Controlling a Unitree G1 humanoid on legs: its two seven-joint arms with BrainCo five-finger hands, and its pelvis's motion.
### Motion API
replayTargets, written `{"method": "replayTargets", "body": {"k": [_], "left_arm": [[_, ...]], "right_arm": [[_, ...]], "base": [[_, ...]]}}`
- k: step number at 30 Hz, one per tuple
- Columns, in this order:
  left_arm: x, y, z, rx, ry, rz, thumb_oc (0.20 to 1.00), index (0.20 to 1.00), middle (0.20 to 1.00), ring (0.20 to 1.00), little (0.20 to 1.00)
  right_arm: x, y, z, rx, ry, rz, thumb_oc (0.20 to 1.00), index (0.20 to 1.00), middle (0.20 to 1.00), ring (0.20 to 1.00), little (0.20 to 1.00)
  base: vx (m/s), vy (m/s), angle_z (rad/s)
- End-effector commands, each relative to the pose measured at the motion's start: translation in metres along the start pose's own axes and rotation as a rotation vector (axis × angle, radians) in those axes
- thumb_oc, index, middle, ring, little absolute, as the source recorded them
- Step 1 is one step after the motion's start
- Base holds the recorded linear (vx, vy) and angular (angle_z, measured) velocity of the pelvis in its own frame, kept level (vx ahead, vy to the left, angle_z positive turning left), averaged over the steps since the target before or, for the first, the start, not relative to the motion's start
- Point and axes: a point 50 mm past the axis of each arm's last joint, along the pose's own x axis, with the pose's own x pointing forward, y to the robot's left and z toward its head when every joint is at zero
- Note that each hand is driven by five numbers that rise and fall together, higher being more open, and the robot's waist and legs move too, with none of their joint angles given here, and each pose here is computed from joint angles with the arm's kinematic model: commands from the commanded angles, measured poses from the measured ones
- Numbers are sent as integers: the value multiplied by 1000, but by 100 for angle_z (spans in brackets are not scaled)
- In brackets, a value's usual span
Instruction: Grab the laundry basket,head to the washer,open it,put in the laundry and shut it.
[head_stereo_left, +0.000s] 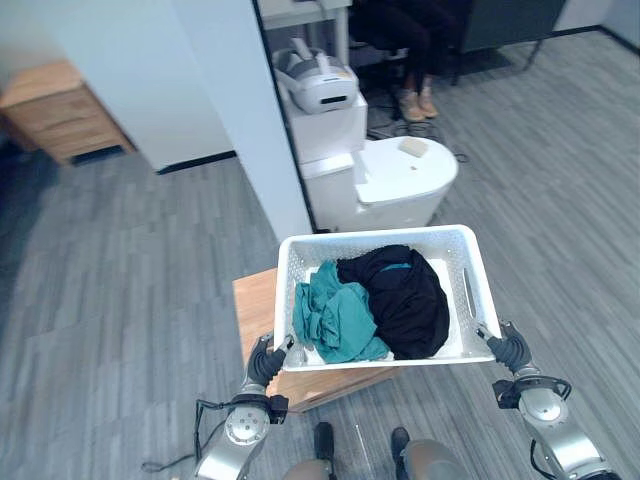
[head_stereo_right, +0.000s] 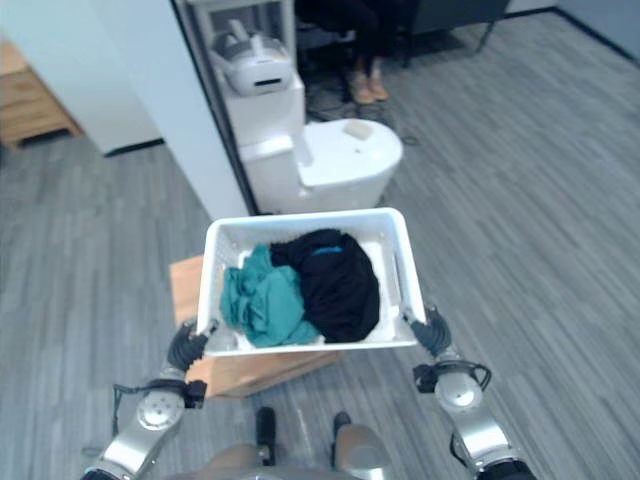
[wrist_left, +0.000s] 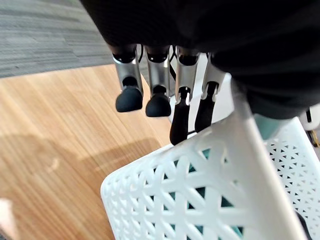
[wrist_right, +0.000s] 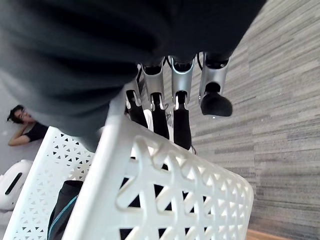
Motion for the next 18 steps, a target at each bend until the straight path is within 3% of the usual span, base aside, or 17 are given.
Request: {"method": "replayTargets", "body": {"k": [1,2,6,13,18], "left_arm": [[16,-10,66,-146,-303,-77,200,200,200,200,200],[18,-10,71,-139,-320,-73,200,200,200,200,200],[20,-5,82,-155,-364,-42,200,200,200,200,200],[12,3,63,-159,-293,-32,200,200,200,200,200],[12,1,58,-179,-268,-19,200,200,200,200,200]], "right_arm": [[3,23,69,143,-352,154,200,200,200,200,200],[4,26,73,141,-368,163,200,200,200,200,200],[2,36,83,157,-414,198,200,200,200,200,200],[-1,37,74,144,-375,223,200,200,200,200,200],[-1,24,73,120,-373,197,200,200,200,200,200]], "base": [[-114,92,-85],[-114,55,-64],[-99,-67,-264],[136,-147,-199],[296,-259,-96]]}}
